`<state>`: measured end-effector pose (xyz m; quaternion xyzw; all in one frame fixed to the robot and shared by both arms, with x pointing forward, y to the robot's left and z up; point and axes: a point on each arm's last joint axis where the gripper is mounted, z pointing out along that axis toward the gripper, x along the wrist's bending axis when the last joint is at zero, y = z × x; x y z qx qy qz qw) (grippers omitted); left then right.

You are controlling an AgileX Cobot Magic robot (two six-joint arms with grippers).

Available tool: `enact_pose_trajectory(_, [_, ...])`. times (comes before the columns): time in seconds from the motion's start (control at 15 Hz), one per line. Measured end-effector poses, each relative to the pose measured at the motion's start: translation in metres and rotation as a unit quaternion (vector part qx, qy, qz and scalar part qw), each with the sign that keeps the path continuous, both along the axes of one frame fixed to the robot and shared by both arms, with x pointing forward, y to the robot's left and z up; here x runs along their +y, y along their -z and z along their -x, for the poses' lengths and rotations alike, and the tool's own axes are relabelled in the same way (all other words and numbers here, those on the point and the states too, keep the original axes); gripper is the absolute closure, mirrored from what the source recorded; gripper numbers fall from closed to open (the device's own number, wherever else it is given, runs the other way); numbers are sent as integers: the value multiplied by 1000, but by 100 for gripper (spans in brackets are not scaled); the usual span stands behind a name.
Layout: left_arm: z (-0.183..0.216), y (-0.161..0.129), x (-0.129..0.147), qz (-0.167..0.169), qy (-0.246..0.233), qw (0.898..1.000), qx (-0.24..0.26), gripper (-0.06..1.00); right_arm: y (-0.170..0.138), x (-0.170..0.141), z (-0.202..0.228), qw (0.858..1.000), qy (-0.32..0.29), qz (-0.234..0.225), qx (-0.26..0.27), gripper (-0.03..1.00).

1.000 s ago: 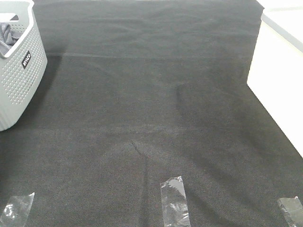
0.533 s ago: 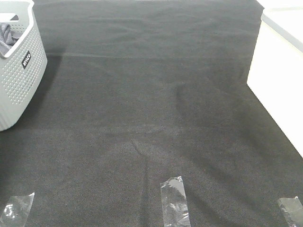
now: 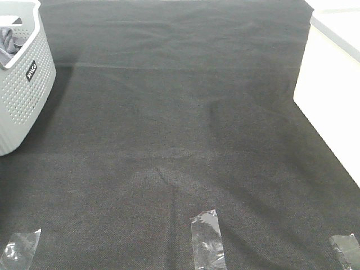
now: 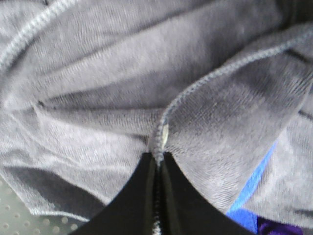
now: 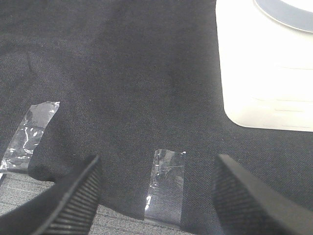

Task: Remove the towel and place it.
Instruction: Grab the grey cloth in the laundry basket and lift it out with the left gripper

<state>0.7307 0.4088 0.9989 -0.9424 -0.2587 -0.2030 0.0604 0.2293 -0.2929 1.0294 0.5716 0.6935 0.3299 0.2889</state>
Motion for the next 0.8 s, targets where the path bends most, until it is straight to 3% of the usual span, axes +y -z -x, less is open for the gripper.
enact_pose_trajectory(0.13, [3, -2, -1, -1, -7, 1000, 13, 94, 0, 0, 0, 1000, 0, 0, 0, 32])
enact_pose_trajectory(0.27, [10, -23, -14, -3, -3, 1000, 14, 94, 0, 0, 0, 1000, 0, 0, 0, 32])
enact_pose_trajectory(0.53, [43, -118, -50, 6, -12, 997, -78, 94, 0, 0, 0, 1000, 0, 0, 0, 32])
enact_pose_trajectory(0.8, [85, -194, -85, 19, 2, 986, -168, 94, 0, 0, 0, 1000, 0, 0, 0, 32])
